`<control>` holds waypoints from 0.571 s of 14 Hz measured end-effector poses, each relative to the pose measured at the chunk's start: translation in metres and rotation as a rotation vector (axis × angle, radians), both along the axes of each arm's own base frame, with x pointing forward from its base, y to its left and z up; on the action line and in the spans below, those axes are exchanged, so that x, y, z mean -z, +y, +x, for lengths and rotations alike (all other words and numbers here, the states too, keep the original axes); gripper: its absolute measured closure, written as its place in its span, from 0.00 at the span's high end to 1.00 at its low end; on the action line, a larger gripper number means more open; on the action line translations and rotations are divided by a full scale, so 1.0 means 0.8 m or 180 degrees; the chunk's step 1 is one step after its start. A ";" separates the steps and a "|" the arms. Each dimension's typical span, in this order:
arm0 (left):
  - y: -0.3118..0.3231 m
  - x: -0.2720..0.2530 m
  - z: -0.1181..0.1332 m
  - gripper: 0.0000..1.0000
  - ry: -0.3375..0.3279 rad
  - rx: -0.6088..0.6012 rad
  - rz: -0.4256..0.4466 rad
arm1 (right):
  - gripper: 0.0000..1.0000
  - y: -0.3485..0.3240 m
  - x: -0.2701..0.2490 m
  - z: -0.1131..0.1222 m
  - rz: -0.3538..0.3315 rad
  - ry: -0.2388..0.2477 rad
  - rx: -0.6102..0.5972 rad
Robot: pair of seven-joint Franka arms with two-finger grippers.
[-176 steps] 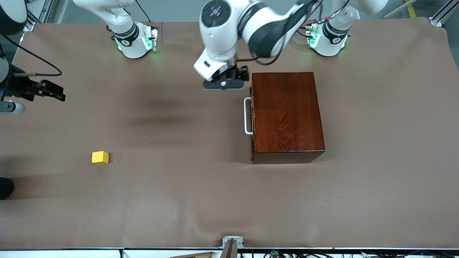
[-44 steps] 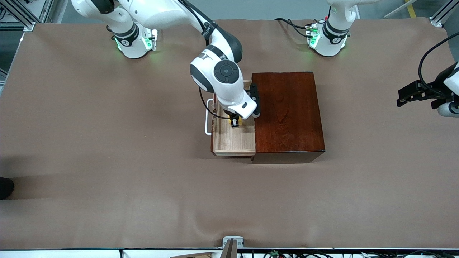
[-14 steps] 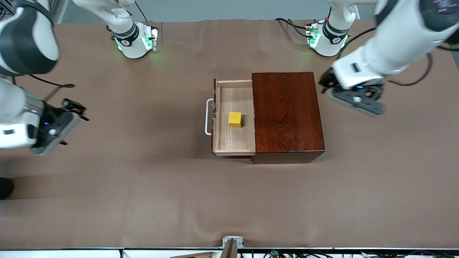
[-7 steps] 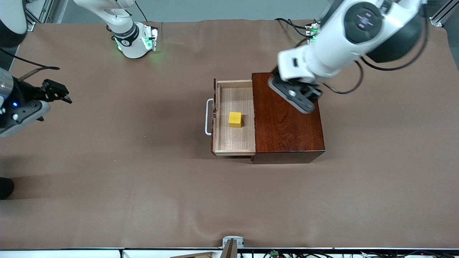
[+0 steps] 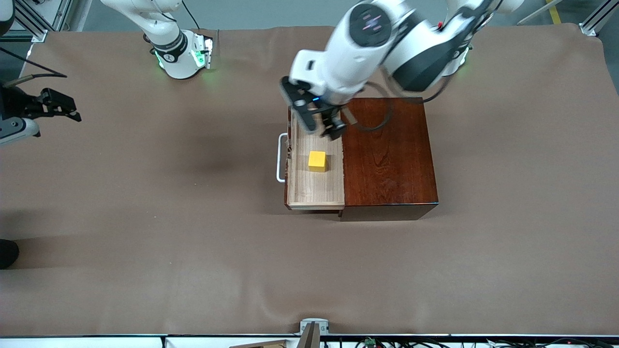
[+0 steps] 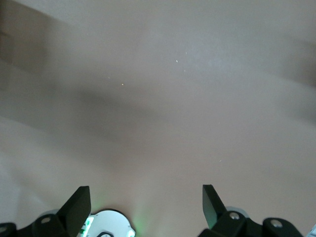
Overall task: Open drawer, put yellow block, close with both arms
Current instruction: 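Withdraw the right gripper while the left gripper reaches the drawer handle, then push the drawer shut by its handle with the left gripper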
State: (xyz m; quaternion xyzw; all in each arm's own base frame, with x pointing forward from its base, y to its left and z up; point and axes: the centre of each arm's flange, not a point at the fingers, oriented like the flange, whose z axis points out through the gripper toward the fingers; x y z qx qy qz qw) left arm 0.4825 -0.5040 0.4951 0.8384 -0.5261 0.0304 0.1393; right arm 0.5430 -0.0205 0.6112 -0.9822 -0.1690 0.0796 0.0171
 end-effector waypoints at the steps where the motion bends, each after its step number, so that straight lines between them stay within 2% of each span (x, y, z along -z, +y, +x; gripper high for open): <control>1: -0.023 0.026 0.001 1.00 -0.0070 0.0174 -0.0080 | 1.00 0.005 -0.001 -0.006 -0.0019 -0.0013 0.0095; 4: -0.066 0.103 0.006 1.00 -0.0224 0.0597 -0.0255 | 1.00 0.013 -0.002 -0.013 -0.0053 -0.0101 0.0248; 8: -0.096 0.166 0.002 1.00 -0.0474 0.1163 -0.0205 | 1.00 -0.011 -0.011 -0.023 -0.0050 -0.0172 0.0375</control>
